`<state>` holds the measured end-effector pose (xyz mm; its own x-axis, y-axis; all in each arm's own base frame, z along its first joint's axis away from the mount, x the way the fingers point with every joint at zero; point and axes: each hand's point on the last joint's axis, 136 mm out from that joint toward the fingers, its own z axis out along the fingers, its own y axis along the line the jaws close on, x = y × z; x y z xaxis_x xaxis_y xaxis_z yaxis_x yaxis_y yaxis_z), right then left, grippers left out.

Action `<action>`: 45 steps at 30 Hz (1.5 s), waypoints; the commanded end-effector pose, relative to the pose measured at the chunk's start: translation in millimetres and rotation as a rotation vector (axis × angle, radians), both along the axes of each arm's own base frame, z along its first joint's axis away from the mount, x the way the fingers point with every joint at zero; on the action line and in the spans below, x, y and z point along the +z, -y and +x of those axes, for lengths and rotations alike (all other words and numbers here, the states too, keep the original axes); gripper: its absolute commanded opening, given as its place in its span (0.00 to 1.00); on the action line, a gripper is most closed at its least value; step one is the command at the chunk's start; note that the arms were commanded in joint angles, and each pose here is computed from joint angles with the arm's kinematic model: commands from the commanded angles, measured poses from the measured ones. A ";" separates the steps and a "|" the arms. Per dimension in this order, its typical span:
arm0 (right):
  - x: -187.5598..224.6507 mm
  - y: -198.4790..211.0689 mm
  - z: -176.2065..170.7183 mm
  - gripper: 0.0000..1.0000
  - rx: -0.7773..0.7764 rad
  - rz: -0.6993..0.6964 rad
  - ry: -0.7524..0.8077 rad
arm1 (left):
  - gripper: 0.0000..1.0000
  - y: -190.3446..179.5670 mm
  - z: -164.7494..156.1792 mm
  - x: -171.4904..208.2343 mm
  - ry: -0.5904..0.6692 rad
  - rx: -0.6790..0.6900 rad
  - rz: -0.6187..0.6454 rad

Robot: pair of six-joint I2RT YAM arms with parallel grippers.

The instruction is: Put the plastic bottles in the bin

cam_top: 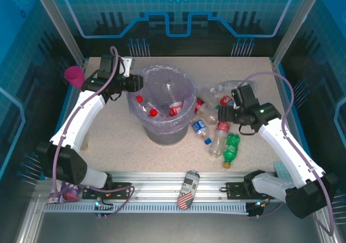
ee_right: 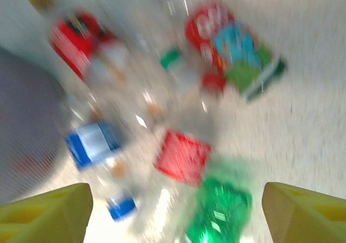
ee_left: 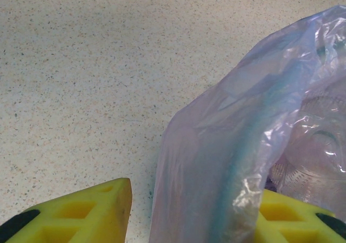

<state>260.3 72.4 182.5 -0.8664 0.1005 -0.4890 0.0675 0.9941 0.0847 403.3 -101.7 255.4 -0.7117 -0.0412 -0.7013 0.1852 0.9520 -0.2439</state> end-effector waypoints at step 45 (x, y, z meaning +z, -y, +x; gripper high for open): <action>-134.0 49.3 -62.1 0.61 -0.251 0.004 -0.240 | 0.48 -8.5 -14.8 -75.1 -0.224 0.009 0.108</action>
